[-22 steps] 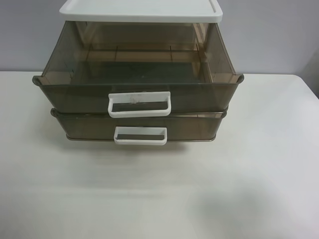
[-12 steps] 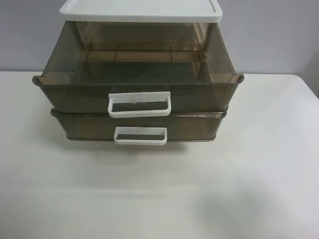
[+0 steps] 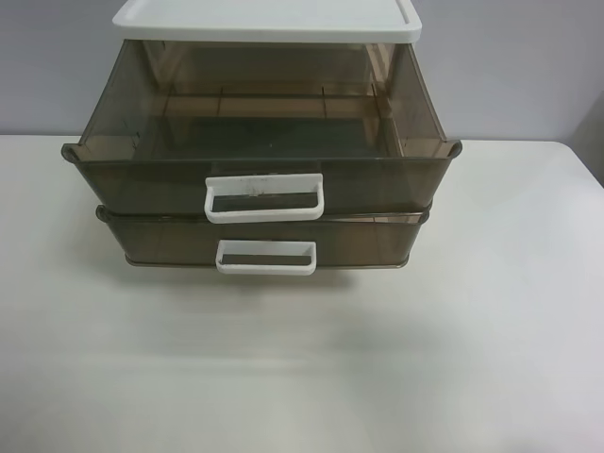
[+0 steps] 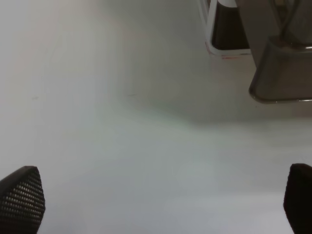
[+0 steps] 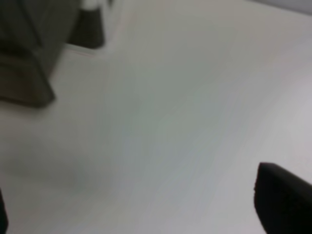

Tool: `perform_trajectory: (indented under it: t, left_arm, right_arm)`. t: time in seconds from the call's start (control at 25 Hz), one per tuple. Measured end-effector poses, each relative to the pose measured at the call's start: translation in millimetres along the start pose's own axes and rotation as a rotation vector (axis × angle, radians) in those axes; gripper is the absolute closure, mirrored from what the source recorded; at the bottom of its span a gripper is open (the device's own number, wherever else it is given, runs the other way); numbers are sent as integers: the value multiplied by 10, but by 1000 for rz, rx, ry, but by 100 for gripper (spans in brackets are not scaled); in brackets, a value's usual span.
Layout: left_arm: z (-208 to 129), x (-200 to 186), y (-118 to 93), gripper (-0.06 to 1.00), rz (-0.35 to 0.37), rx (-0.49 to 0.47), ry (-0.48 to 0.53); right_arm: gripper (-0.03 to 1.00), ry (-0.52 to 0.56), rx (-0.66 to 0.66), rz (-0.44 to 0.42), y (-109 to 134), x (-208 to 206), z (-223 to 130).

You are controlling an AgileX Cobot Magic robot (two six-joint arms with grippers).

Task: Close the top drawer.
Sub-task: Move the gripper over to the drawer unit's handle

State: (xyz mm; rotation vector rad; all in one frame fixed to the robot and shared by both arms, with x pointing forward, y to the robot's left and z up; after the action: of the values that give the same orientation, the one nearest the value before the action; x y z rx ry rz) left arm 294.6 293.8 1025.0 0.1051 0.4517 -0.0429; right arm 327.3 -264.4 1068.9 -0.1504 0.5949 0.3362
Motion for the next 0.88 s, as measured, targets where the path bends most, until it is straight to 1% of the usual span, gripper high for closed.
perform_trajectory:
  t: [0.12, 0.24, 0.36, 0.44, 0.48, 0.68, 0.76, 0.88]
  left_arm:
    - [0, 0, 0, -5, 0, 0, 0]
    - [0, 0, 0, -5, 0, 0, 0]
    - [0, 0, 0, -5, 0, 0, 0]
    - [0, 0, 0, -5, 0, 0, 0]
    - [0, 0, 0, -5, 0, 0, 0]
    - [0, 0, 0, -5, 0, 0, 0]
    - [0, 0, 0, -5, 0, 0, 0]
    - [0, 0, 0, -5, 0, 0, 0]
  right_arm:
    - [-3, 44, -58, 107, 115, 114, 286]
    - [-3, 112, -140, 226, 310, 280, 479]
    - [-3, 174, -272, 353, 619, 426, 604]
    - [-3, 207, -361, 410, 822, 523, 651]
    - [-3, 226, -419, 446, 972, 570, 677]
    - [-3, 282, -615, 554, 1578, 717, 735]
    - [-3, 312, -683, 592, 1828, 764, 703]
    - [-3, 364, -754, 626, 2118, 861, 593]
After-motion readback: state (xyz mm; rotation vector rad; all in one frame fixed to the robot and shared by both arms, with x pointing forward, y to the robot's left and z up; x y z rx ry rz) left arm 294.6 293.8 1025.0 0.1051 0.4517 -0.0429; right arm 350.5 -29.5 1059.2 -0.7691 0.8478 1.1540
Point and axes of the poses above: a point on each arm's last joint axis where the gripper is mounted, x pointing out along that axis toward the gripper, y along the wrist's bending axis when the last joint is at zero, z = x × y, the point moved 7 cm from there along x, pointing out along that axis toward the gripper, and after that the axes turned 2 degrees about x, right-handed, at the moved point
